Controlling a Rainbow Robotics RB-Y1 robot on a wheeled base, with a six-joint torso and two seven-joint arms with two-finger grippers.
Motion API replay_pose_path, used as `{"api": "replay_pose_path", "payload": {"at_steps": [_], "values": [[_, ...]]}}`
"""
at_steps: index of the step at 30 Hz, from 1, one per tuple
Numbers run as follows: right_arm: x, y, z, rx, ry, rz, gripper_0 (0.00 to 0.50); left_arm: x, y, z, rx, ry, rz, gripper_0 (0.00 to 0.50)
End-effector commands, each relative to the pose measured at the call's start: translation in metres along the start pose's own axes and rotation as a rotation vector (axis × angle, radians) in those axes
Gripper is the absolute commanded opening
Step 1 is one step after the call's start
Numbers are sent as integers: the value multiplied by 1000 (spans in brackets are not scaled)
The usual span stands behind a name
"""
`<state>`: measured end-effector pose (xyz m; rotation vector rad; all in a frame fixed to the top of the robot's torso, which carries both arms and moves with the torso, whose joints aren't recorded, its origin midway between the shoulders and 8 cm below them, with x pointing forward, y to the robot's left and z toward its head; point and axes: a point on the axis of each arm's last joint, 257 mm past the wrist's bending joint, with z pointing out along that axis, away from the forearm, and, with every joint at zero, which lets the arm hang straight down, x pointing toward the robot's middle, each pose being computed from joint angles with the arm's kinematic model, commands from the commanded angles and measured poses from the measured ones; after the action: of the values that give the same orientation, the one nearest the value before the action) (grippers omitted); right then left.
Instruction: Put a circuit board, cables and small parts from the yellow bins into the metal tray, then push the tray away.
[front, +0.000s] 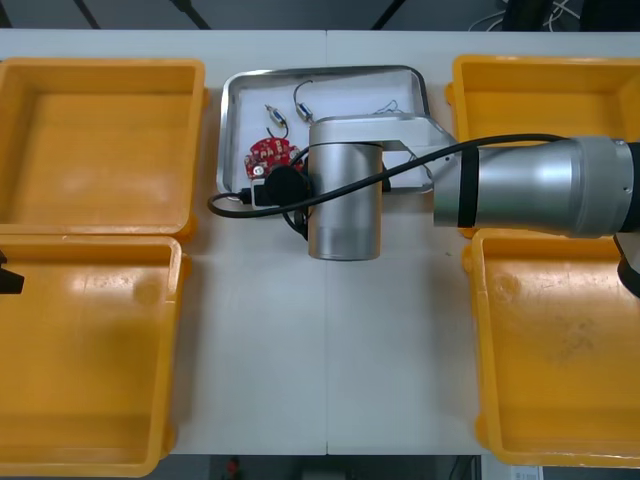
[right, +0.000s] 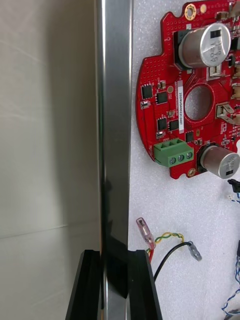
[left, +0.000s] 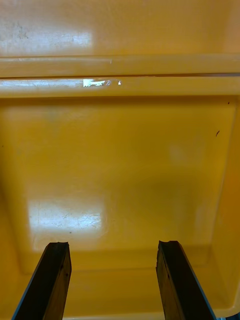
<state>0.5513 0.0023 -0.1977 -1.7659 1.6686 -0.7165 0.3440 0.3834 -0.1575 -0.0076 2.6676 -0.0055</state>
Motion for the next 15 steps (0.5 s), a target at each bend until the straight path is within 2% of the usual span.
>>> {"api": "replay_pose_path", "payload": {"at_steps": [1, 15], "values": [[-31, -36, -11, 55, -60, -52, 0, 4, 2, -4, -24, 19, 80, 500], [-37, -85, 10, 116, -104, -49, 0, 4, 2, -4, -24, 19, 80, 500]]}}
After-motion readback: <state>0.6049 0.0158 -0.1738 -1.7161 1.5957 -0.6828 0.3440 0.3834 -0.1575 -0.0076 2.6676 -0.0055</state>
